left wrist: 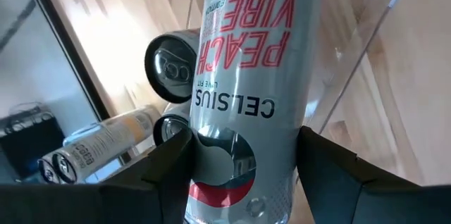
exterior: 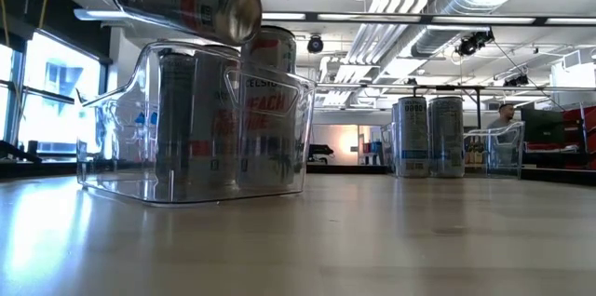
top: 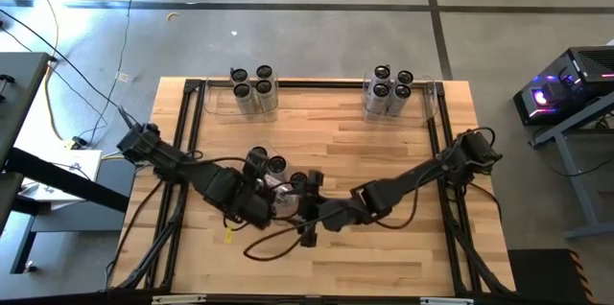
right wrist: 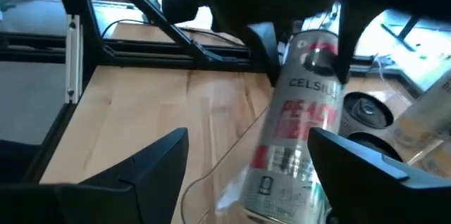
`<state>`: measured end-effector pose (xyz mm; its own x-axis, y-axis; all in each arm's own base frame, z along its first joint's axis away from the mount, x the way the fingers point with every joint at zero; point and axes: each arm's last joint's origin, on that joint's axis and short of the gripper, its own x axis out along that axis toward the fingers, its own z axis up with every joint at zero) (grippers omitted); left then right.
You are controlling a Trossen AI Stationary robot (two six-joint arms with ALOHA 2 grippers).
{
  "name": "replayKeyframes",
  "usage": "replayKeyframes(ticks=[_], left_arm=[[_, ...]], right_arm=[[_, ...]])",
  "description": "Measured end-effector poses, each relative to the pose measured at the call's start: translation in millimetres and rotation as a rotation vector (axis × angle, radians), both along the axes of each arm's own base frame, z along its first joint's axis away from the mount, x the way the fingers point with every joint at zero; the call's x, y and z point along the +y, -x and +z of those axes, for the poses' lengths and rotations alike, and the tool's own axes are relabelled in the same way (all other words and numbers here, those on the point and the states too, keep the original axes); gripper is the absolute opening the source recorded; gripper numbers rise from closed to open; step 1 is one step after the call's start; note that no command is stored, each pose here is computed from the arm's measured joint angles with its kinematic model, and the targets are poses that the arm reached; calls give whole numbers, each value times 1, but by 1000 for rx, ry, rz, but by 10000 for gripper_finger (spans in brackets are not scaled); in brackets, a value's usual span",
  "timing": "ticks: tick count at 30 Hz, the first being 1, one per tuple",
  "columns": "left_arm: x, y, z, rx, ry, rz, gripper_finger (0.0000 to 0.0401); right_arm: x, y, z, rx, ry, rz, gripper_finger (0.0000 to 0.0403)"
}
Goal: Sort soda cans
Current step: Adjust all the white-pink soda cans into the center transparent bin
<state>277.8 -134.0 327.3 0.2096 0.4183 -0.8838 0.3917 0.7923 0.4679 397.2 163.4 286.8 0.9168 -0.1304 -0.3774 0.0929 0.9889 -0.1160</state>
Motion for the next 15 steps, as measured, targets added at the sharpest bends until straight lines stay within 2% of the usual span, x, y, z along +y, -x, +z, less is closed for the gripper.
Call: replayKeyframes(ticks=[7, 12, 15], left_arm=[[-22, 11, 0, 1, -27, -111, 203], [-37, 21, 4, -45, -169, -247, 203], [-43, 26, 5, -45, -263, -332, 203]], right_arm=[[-8, -3, 0, -5, -74, -31, 288], [-24, -11, -3, 41, -200, 60, 288], [-34, -14, -3, 51, -226, 76, 288]])
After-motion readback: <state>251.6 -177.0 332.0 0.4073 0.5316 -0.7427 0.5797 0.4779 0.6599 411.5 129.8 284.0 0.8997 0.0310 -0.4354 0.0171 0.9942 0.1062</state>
